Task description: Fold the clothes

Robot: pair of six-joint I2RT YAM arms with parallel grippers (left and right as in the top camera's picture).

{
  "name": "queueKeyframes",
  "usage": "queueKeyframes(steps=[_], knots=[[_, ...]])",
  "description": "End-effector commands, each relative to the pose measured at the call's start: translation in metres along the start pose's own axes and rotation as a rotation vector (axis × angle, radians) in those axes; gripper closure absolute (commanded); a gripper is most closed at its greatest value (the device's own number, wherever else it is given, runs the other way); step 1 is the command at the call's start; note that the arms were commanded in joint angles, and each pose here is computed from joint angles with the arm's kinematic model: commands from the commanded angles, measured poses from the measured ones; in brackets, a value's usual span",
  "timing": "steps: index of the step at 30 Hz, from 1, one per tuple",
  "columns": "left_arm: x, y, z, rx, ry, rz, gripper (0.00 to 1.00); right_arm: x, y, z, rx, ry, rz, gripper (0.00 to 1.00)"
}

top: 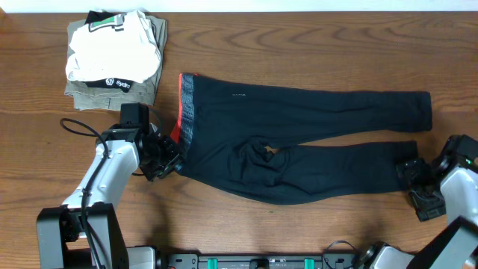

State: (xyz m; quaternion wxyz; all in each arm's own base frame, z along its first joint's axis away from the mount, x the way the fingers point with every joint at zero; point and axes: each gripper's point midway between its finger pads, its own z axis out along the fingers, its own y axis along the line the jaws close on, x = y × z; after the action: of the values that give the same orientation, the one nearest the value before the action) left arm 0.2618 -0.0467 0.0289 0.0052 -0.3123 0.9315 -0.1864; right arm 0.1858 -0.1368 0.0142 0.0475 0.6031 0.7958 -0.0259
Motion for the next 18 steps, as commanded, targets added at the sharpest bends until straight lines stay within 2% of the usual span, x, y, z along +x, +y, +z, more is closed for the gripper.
queueKeyframes(steps=[1, 13, 18], knots=[[0.001, 0.002, -0.001, -0.006, 0.006, 0.012, 0.69, 0.0, -0.005, 0.013, 0.036, 0.019, -0.002, 0.02], [0.001, 0.002, -0.001, -0.007, 0.006, 0.019, 0.69, -0.01, 0.0, 0.033, 0.029, 0.028, 0.006, 0.16], [0.001, 0.002, -0.001, -0.007, 0.006, 0.019, 0.73, -0.014, 0.002, 0.032, 0.019, 0.014, 0.01, 0.26]])
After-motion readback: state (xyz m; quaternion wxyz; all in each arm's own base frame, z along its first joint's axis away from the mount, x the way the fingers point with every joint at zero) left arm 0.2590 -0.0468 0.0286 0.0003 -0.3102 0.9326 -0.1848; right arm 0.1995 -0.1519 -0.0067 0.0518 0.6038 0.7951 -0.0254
